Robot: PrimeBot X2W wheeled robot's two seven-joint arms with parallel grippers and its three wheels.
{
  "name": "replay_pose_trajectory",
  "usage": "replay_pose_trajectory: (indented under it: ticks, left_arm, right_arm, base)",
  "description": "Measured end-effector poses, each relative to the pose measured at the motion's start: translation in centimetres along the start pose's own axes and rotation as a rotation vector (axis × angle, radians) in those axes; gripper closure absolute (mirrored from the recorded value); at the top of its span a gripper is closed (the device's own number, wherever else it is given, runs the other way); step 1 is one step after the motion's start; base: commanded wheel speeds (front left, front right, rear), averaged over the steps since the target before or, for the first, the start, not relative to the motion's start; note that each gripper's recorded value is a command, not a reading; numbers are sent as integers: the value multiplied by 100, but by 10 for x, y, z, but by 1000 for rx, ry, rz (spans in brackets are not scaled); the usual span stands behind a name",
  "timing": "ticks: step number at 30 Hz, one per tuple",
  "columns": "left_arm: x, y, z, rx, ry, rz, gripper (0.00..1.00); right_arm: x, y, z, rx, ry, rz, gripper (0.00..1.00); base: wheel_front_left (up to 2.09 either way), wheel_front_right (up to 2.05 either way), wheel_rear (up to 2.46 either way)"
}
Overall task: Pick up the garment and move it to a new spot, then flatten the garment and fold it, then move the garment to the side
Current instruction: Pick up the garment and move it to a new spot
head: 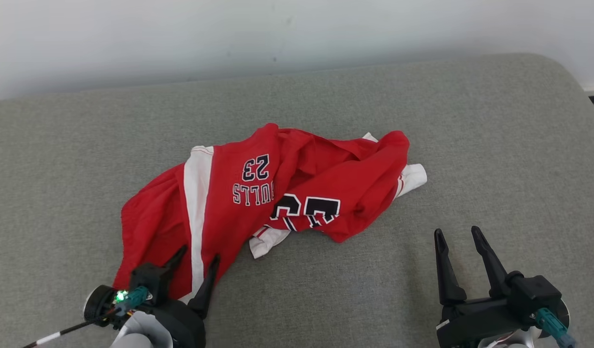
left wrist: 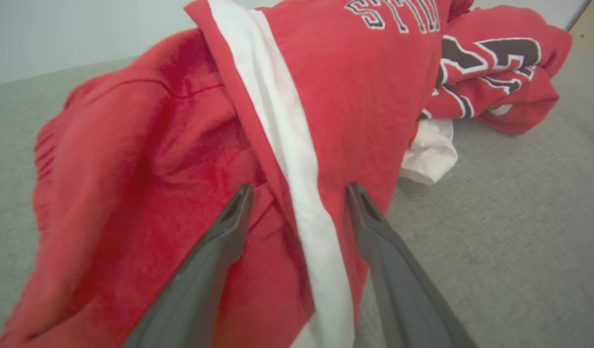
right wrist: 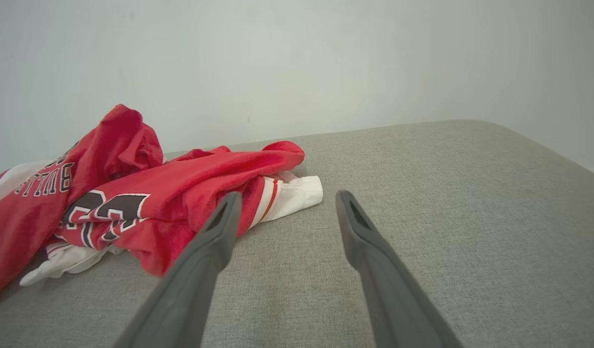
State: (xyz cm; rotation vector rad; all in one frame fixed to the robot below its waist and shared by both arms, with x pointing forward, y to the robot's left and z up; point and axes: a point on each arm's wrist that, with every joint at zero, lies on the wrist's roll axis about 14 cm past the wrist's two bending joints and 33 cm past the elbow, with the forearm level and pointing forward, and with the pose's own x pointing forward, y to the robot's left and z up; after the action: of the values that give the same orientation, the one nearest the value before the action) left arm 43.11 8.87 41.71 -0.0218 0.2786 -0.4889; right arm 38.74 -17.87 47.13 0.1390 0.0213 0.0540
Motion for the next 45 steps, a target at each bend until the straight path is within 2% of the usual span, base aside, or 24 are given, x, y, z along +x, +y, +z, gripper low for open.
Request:
replay_pose_trajectory:
  ticks: [1,2,4,10,18,19,24,30,36,45]
  left_arm:
    - [2,-2,-4,-5,14,-8,58]
    - [4,-4,-6,0,25,-19,100]
    - [9,-3,-1,15,13,-25,100]
    - [19,11,60,121,-124,-29,100]
    - [25,3,211,325,-419,-70,100]
    - [25,3,211,325,-419,-70,100]
    - [19,-32,307,420,-603,-138,100]
    - [7,-65,374,480,-731,-197,100]
    - [-2,-74,411,499,-808,-209,100]
    - [-5,-49,409,476,-801,-159,100]
  right_arm:
    - [0,-2,-1,0,2,-5,0]
    - [0,-3,-1,-1,3,-8,0]
    - [-1,-6,-1,-2,4,-17,0]
    - [-2,-5,5,1,-14,-14,0]
    - [-7,2,17,19,-51,2,0]
    - [-7,2,17,19,-51,2,0]
    - [-18,-9,17,25,-49,-36,0]
    - [-31,-23,13,28,-38,-85,0]
    - [-31,-28,13,26,-38,-99,0]
    - [-20,-20,15,22,-46,-71,0]
  base:
    - [0,0,0]
    - [0,0,0]
    - [0,0,0]
    - [0,0,0]
    - [0,0,0]
    - [0,0,0]
    - [0,0,0]
    - [0,0,0]
    - [0,0,0]
    - [0,0,0]
